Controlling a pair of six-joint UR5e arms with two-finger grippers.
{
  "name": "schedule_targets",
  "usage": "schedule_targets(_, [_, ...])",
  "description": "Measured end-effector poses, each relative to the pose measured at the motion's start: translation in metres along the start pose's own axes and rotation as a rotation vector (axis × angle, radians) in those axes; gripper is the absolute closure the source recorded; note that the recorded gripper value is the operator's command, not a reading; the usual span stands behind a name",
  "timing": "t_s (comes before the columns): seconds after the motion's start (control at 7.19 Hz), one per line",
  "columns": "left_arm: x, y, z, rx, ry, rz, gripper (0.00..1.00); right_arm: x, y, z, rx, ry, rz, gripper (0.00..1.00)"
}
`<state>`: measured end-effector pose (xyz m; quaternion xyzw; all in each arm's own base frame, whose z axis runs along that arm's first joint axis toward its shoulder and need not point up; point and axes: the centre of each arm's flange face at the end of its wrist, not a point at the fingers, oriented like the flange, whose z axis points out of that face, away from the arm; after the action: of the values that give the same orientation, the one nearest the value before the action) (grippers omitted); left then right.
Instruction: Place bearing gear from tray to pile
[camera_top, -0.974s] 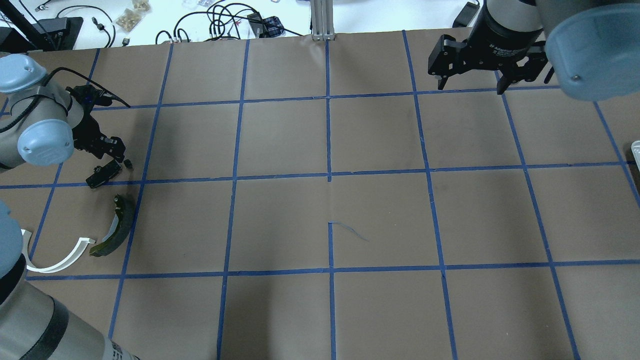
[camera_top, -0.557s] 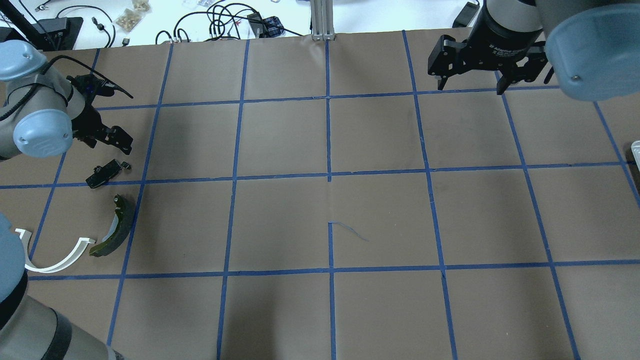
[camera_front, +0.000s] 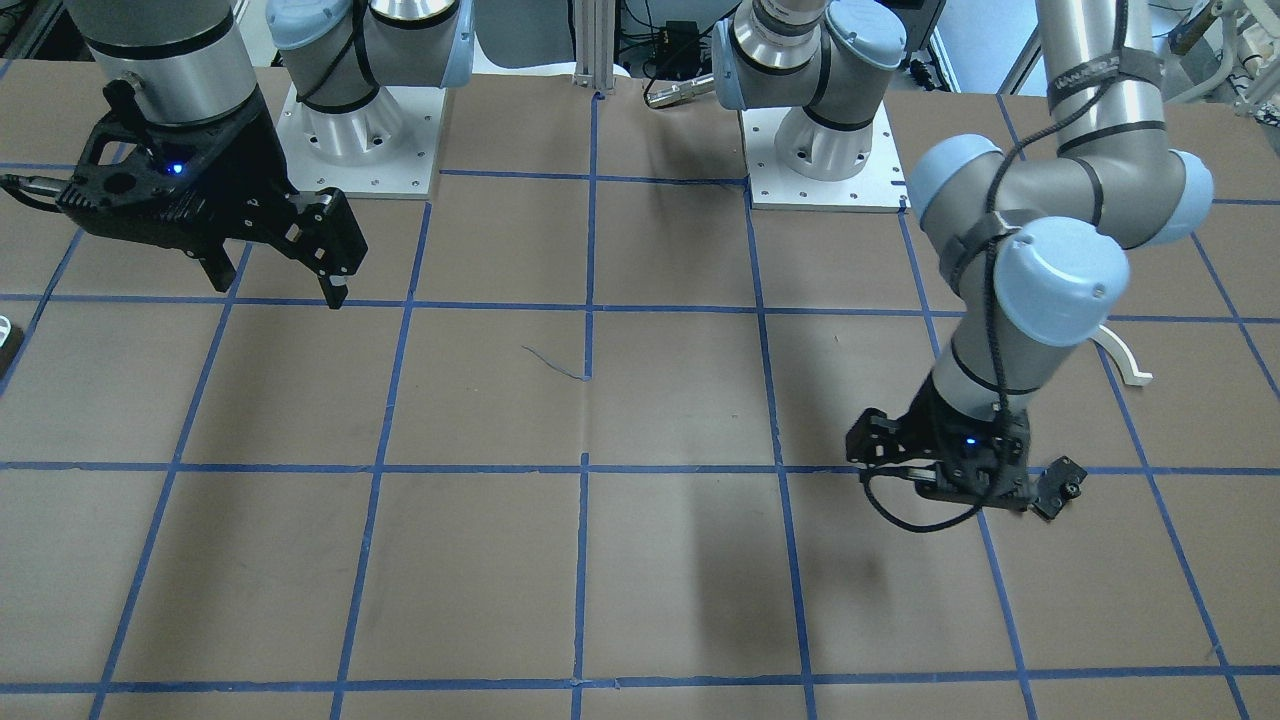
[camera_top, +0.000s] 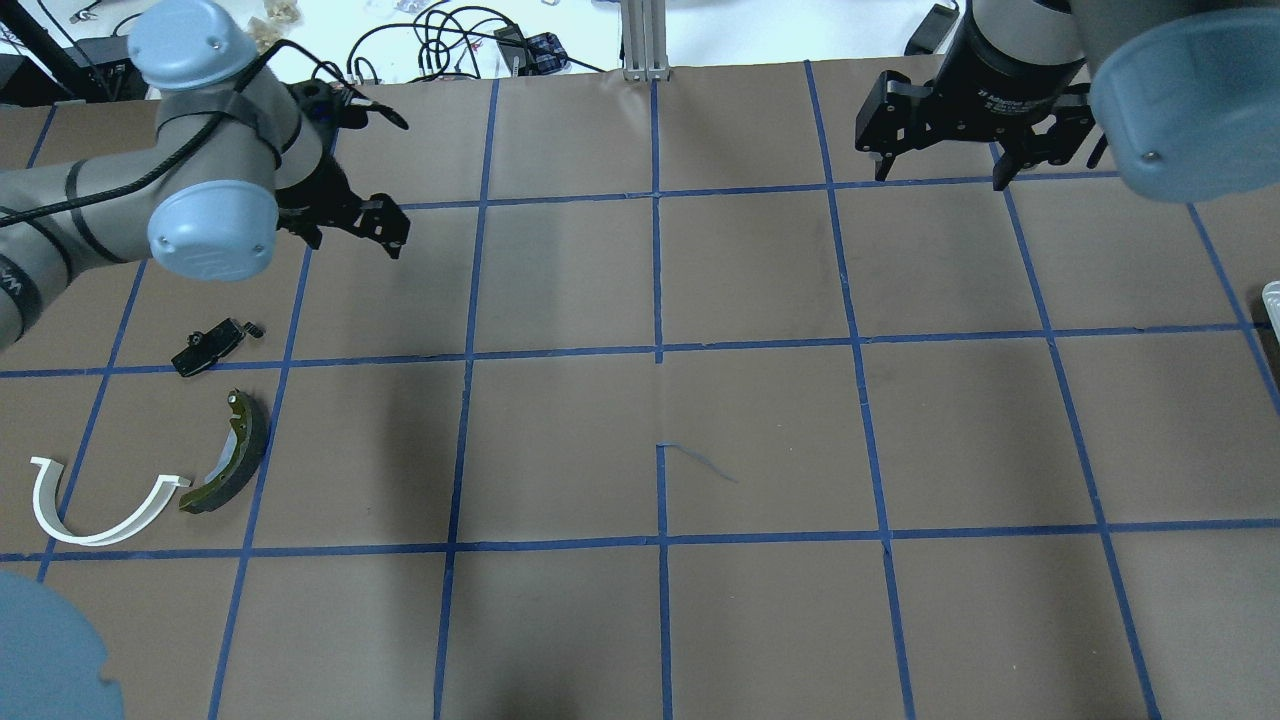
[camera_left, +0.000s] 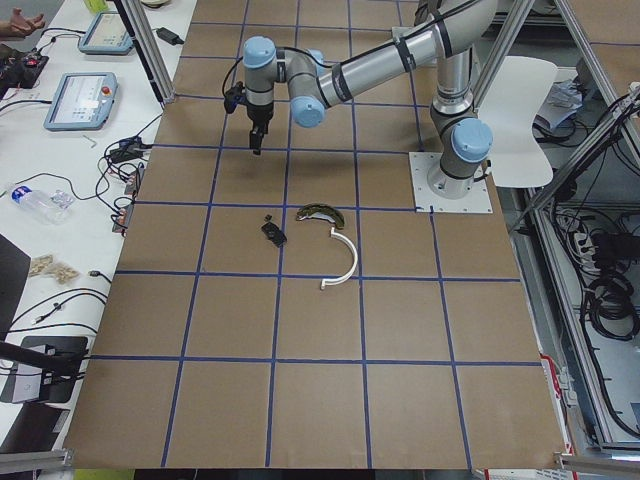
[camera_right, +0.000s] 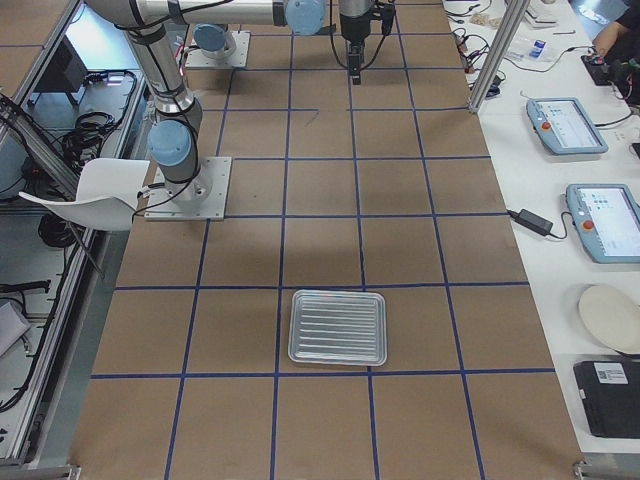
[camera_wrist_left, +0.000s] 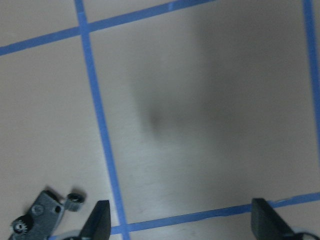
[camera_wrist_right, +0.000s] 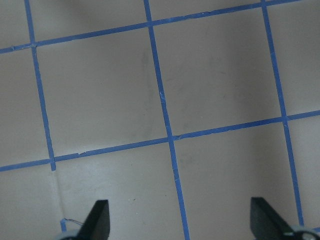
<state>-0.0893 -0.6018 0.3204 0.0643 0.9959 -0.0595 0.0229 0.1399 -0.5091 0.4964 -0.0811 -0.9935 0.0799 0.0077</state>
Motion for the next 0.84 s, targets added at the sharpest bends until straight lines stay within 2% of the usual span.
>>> schedule_targets(0.14, [0.054, 0.000, -0.024, 0.000, 0.013, -0.029, 0.00, 0.000, 0.000, 0.000, 0.000, 0.001, 0.000, 0.00])
schedule_targets(0.42, [0.116, 0.012, -0.103, -0.071, 0.019, -0.037, 0.00, 0.000, 0.000, 0.000, 0.001, 0.001, 0.001, 0.00])
schedule_targets(0.56, [0.117, 0.022, -0.154, -0.101, 0.008, -0.036, 0.00, 0.000, 0.000, 0.000, 0.001, 0.001, 0.001, 0.00])
schedule_targets(0.7, [0.106, 0.032, -0.190, -0.101, 0.000, -0.052, 0.00, 0.000, 0.000, 0.000, 0.001, 0.001, 0.001, 0.00])
schedule_targets(0.84, [0.088, 0.038, -0.202, -0.103, -0.002, -0.077, 0.00, 0.000, 0.000, -0.001, 0.001, 0.001, 0.000, 0.00])
